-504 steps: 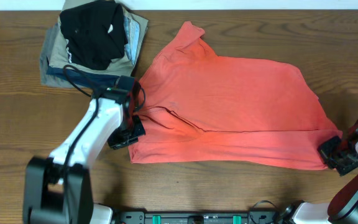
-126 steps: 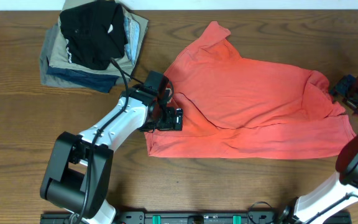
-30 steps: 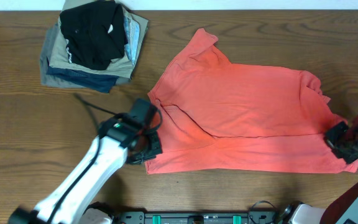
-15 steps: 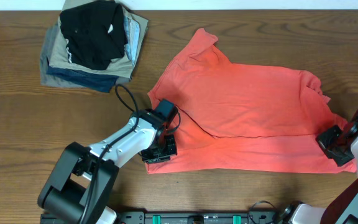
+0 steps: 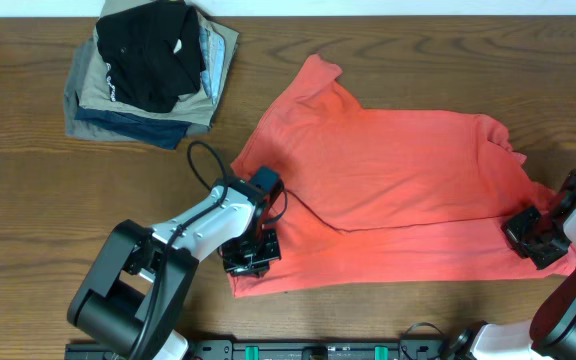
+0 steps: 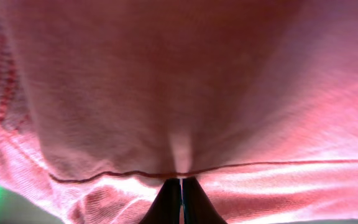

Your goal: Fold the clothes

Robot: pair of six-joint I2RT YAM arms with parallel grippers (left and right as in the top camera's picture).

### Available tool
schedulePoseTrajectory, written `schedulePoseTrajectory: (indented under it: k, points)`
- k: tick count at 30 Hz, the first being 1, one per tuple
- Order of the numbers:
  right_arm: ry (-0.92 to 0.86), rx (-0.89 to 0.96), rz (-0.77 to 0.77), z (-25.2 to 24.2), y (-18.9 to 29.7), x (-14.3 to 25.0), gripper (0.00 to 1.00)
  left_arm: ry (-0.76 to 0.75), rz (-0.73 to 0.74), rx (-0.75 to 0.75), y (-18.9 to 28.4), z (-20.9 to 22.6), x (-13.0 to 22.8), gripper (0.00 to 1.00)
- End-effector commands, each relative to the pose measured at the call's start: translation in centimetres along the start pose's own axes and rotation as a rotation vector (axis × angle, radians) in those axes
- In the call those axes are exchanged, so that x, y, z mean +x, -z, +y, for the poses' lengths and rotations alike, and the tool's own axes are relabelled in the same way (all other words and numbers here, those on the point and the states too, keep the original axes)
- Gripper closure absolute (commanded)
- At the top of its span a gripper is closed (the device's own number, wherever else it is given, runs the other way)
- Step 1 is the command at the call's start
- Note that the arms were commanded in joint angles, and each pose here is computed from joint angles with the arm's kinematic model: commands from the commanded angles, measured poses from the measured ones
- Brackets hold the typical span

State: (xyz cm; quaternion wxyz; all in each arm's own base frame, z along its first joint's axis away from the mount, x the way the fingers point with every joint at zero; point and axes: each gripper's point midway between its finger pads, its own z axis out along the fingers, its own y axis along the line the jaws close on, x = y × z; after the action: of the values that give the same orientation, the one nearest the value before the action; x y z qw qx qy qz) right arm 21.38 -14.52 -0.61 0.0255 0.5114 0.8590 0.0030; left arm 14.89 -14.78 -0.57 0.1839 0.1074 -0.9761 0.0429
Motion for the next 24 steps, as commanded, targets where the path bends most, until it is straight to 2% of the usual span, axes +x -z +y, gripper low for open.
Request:
schedulePoseTrajectory:
  k: [1, 5, 9, 14, 16, 17, 18, 19, 20, 21, 24]
  points:
    - [-0.038, 0.059, 0.054, -1.8, -1.4, 1.0, 0.98, 0.084, 0.011, -0.118, -1.3, 3.6, 1.5, 0.94]
    - [-0.067, 0.072, 0.079, -2.6, -1.3, 1.3, 0.99, 0.086, -0.035, -0.089, -0.1, 4.3, 2.6, 0.94]
    - [-0.104, 0.078, 0.089, -3.0, -0.6, 1.2, 0.99, 0.086, -0.147, -0.061, 2.4, 4.7, 2.5, 0.94]
    - [-0.103, 0.054, 0.041, -2.5, 2.7, -0.1, 0.99, 0.047, -0.303, 0.048, 5.8, 3.7, 2.1, 0.94]
    - [-0.093, 0.036, 0.004, -2.1, 4.7, -0.9, 0.96, 0.033, -0.351, 0.096, 7.3, 2.9, 1.8, 0.93]
    - [-0.072, 0.016, -0.019, -1.6, 5.9, -1.4, 0.9, 0.027, -0.372, 0.117, 8.1, 2.5, 1.7, 0.93]
    - [-0.033, -0.02, -0.04, -1.0, 7.1, -1.9, 0.78, 0.02, -0.397, 0.139, 9.0, 2.0, 1.5, 0.92]
    - [0.01, -0.063, -0.056, -0.1, 8.1, -2.2, 0.39, 0.005, -0.422, 0.158, 10.0, 1.4, 1.3, 0.88]
    - [0.056, -0.119, -0.074, 0.9, 9.3, -2.6, 0.07, -0.014, -0.448, 0.17, 10.8, 1.0, 1.0, 0.83]
    - [0.082, -0.168, -0.086, 1.8, 10.3, -2.8, 0.01, -0.033, -0.478, 0.182, 11.8, 0.5, 0.6, 0.76]
    - [0.121, -0.322, -0.112, 4.5, 13.1, -2.9, 0.01, -0.117, -0.585, 0.227, 15.4, -1.7, -1.0, 0.58]
